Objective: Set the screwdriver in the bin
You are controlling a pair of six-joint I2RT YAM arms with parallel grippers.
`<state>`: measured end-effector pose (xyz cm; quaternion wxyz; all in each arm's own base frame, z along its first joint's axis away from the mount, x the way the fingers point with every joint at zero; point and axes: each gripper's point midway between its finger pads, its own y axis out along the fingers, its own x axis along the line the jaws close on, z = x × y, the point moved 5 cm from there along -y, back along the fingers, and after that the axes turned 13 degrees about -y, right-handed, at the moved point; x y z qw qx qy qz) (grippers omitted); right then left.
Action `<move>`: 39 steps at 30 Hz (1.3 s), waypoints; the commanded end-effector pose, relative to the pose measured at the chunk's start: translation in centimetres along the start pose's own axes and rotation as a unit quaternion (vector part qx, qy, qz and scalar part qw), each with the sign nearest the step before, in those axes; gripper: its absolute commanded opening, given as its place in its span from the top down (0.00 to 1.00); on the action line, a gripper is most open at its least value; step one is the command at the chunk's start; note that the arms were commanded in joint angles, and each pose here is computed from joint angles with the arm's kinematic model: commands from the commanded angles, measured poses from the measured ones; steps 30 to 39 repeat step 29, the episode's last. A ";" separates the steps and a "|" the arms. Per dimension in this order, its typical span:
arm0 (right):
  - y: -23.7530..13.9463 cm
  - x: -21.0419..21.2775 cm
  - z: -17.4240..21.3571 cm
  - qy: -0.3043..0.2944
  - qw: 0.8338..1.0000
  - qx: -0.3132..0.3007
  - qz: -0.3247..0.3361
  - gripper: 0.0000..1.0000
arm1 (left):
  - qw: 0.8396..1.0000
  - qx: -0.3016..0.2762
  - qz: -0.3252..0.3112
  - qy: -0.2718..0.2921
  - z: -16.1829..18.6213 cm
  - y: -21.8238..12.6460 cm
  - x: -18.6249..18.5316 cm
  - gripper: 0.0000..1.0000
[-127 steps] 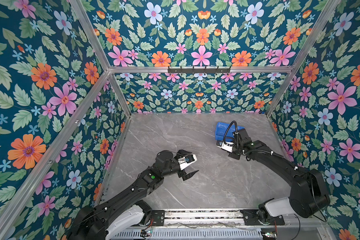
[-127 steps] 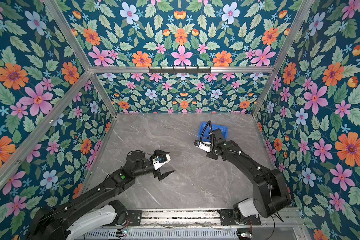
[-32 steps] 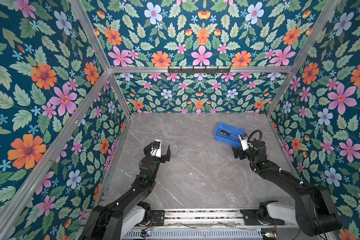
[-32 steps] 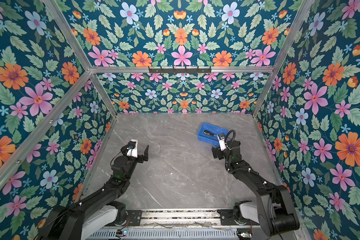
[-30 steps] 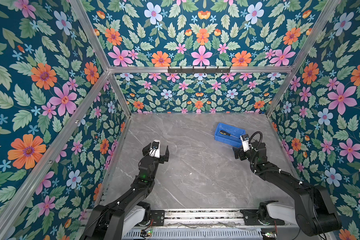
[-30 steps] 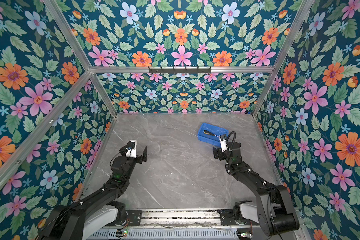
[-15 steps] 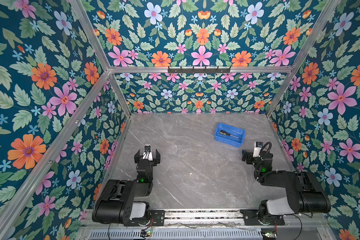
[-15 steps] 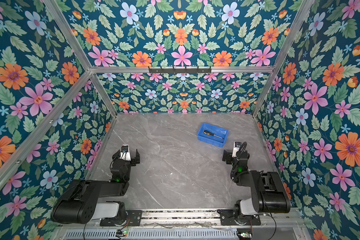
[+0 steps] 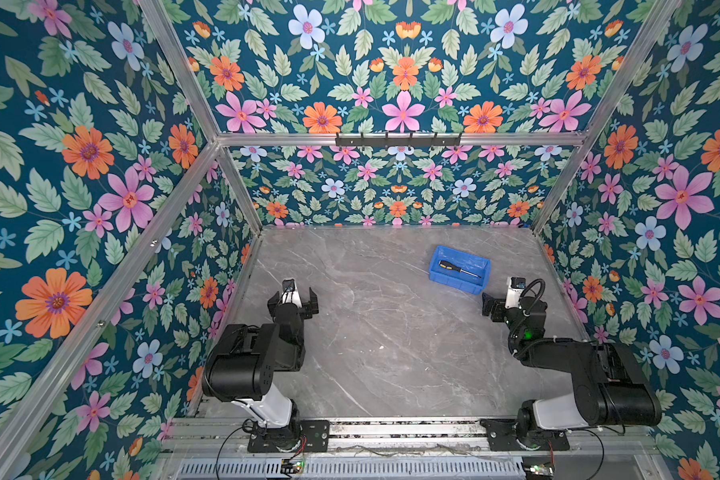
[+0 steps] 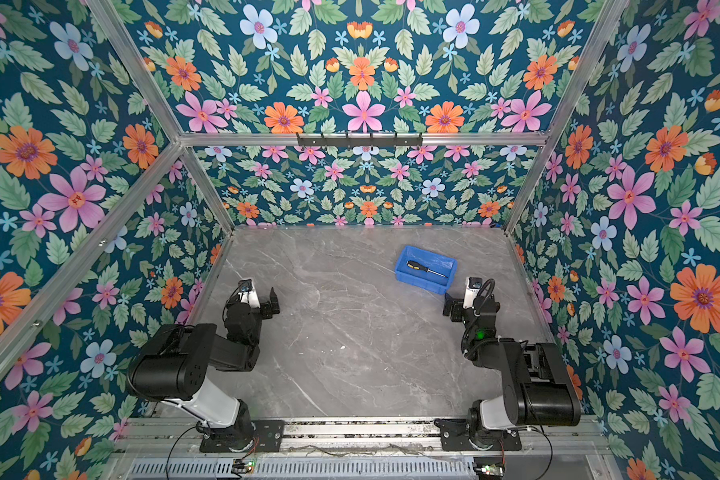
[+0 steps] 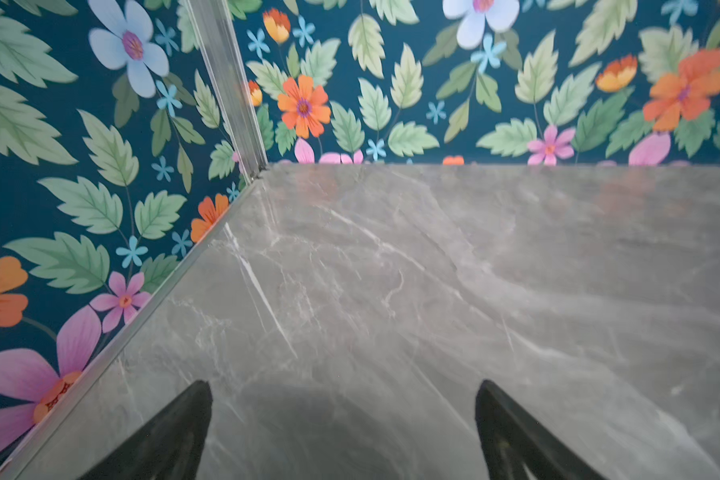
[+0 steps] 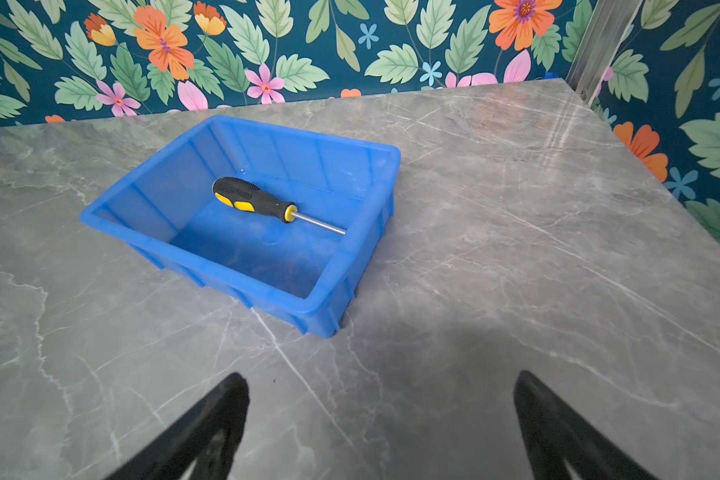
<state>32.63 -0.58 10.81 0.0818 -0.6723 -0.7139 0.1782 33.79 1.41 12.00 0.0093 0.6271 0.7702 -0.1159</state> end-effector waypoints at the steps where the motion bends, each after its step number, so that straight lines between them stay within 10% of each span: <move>1: 0.1 -0.1 -0.5 0.006 1.000 -0.011 0.001 0.01 | 1.000 0.001 0.007 -0.017 -0.1 0.1 0.0 0.00; 39: 0.0 -0.1 -0.5 0.004 1.000 -0.010 0.003 0.01 | 1.000 -0.003 0.011 -0.014 -0.2 0.1 -0.1 0.00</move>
